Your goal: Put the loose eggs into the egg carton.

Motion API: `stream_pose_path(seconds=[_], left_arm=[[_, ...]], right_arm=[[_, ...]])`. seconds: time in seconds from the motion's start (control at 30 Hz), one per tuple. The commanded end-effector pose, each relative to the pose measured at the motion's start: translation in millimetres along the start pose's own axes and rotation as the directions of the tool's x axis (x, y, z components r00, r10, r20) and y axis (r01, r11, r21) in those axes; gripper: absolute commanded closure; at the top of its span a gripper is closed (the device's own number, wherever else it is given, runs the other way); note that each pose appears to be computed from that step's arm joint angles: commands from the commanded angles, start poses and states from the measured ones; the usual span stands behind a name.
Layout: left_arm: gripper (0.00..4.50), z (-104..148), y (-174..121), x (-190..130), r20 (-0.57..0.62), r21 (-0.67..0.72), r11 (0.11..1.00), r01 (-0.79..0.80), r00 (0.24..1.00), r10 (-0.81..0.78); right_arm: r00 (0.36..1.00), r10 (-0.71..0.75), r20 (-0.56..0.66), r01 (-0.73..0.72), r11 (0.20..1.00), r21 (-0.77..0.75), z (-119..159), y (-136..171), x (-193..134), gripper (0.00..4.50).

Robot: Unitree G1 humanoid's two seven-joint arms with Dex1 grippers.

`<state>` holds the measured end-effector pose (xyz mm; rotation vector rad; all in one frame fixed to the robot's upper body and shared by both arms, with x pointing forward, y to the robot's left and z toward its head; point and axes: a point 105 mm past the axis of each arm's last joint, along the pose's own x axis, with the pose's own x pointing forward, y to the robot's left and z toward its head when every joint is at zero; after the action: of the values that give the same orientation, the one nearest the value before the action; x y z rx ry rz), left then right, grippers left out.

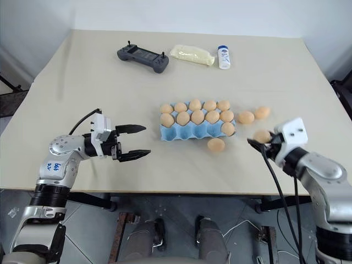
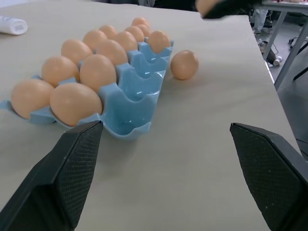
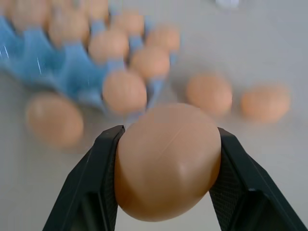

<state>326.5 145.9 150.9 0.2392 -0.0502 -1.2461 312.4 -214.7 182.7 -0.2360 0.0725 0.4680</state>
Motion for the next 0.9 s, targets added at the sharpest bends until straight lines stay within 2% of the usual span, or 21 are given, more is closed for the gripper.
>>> stream_pose_path(seconds=[0.03,0.2,0.3,0.53,0.67,0.77,0.9], left_arm=[[0.00,13,3,1,0.048,0.050,0.999,-0.022,0.999,0.019],[0.00,15,3,2,0.055,0.059,0.998,-0.031,0.998,0.028],[0.00,16,4,-1,0.053,0.067,0.997,-0.045,0.998,0.041],[0.00,15,2,-8,0.047,0.072,0.995,-0.067,0.997,0.064],[0.00,15,0,-10,0.045,0.071,0.995,-0.076,0.996,0.073],[0.00,14,0,-11,0.044,0.070,0.994,-0.080,0.996,0.077],[0.00,14,1,-10,0.045,0.069,0.995,-0.078,0.996,0.075]], right_arm=[[0.997,0.070,0.039,-0.070,0.998,0.000,14,18,23,2.47],[0.987,0.153,0.057,-0.155,0.988,0.018,22,38,58,2.47],[0.986,0.164,0.031,-0.164,0.986,0.007,14,40,72,2.47],[0.981,0.192,0.030,-0.191,0.981,-0.013,11,43,83,2.47],[0.975,0.217,0.042,-0.216,0.976,-0.021,14,46,83,1.23],[0.970,0.231,0.072,-0.230,0.973,-0.023,23,47,83,0.13],[0.965,0.249,0.082,-0.246,0.969,-0.035,28,50,81,0.02]])
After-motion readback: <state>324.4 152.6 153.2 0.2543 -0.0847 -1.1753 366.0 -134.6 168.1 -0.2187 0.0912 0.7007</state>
